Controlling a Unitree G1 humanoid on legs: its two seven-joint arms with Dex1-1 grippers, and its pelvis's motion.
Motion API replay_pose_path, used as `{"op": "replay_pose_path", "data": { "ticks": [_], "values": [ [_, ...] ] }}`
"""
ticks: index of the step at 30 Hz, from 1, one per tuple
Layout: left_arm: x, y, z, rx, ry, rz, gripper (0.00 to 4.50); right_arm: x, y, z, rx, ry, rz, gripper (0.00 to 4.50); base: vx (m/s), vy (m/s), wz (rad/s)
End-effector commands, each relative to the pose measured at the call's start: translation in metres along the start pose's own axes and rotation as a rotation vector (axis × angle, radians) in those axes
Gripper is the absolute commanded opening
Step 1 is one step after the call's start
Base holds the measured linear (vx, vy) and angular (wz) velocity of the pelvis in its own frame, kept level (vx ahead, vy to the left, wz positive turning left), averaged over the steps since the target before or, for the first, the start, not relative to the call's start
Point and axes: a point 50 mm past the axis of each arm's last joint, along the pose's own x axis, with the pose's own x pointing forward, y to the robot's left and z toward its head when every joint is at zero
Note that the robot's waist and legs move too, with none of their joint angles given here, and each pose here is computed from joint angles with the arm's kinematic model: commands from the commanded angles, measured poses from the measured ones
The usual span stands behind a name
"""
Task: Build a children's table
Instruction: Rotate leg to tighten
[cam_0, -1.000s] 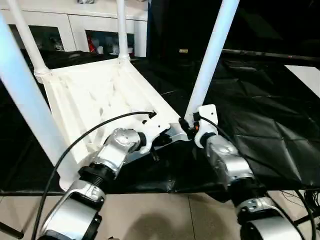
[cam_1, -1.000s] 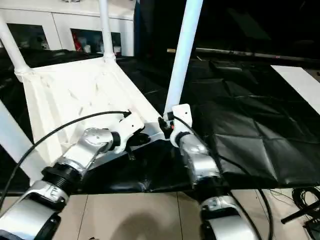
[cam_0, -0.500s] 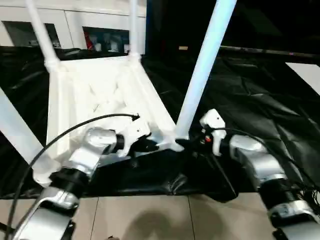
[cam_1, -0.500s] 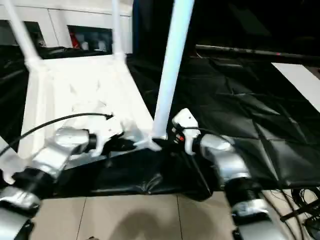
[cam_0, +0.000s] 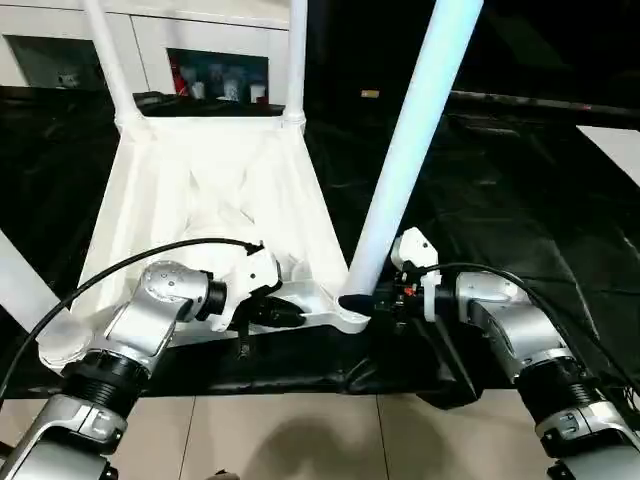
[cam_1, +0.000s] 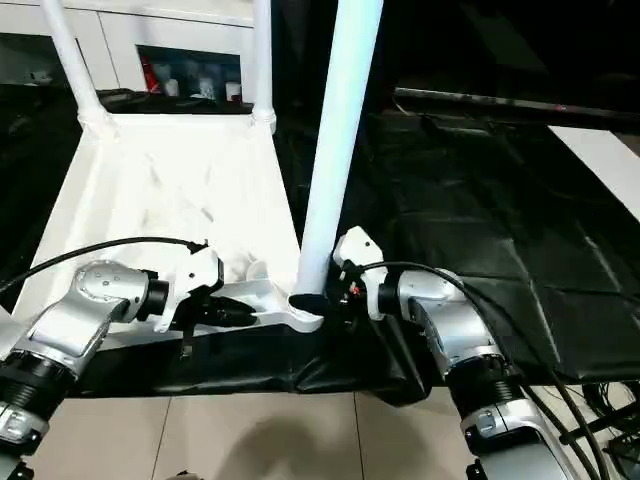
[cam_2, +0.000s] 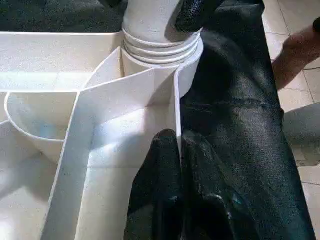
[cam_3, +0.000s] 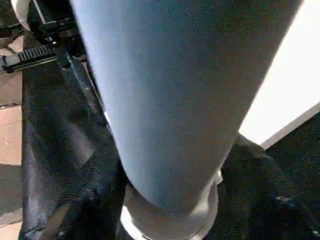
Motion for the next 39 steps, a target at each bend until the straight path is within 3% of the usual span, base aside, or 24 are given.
{"op": "replay_pose_path", "data": {
  "ticks": [1,2,6,11,13,17,18,23,29,30,35,39],
  "values": [
    [0.010,-0.010,0.004,0.012,-0.024,-0.100,0.00,-0.006,-0.003,-0.004,0.000,0.025,-0.026,2.34,0.000,0.000,0.00],
    [0.009,-0.010,0.004,0.012,-0.024,-0.099,0.00,-0.006,-0.003,-0.004,-0.001,0.025,-0.025,2.11,0.000,0.000,0.00],
    [0.009,-0.010,0.003,0.010,-0.024,-0.095,0.00,-0.006,-0.003,-0.005,0.004,0.022,-0.027,1.98,0.000,0.000,0.00],
    [0.016,0.004,-0.002,-0.024,0.010,0.066,0.00,-0.002,-0.010,-0.013,0.077,-0.021,-0.195,1.96,0.000,0.000,0.00],
    [0.027,0.016,0.000,-0.064,-0.002,0.188,0.00,0.006,-0.016,-0.025,0.181,-0.045,-0.396,1.96,0.000,0.000,0.00],
    [0.036,0.022,0.004,-0.093,-0.016,0.250,0.00,0.014,-0.015,-0.032,0.238,-0.049,-0.489,1.96,0.000,0.000,0.00],
    [0.048,0.027,0.010,-0.119,-0.031,0.304,0.00,0.026,-0.012,-0.037,0.284,-0.038,-0.593,1.96,0.000,0.000,0.00],
    [0.070,0.035,0.025,-0.130,-0.045,0.401,0.00,0.053,-0.009,-0.035,0.319,0.005,-0.795,1.95,0.000,0.000,0.00],
    [0.070,0.035,0.025,-0.103,-0.035,0.387,0.00,0.060,-0.009,-0.026,0.294,-0.025,-0.782,1.95,0.000,0.000,0.00],
    [0.068,0.035,0.022,-0.098,-0.032,0.381,0.00,0.055,-0.012,-0.022,0.300,-0.077,-0.767,2.51,0.000,0.000,0.00],
    [0.060,0.036,0.014,-0.085,-0.027,0.367,0.00,0.040,-0.023,-0.012,0.237,-0.130,-0.728,2.91,0.000,0.000,0.00],
    [0.048,0.032,0.008,-0.056,-0.039,0.308,0.00,0.020,-0.027,-0.006,0.137,-0.092,-0.549,3.17,0.000,0.000,0.00]
  ]
}}
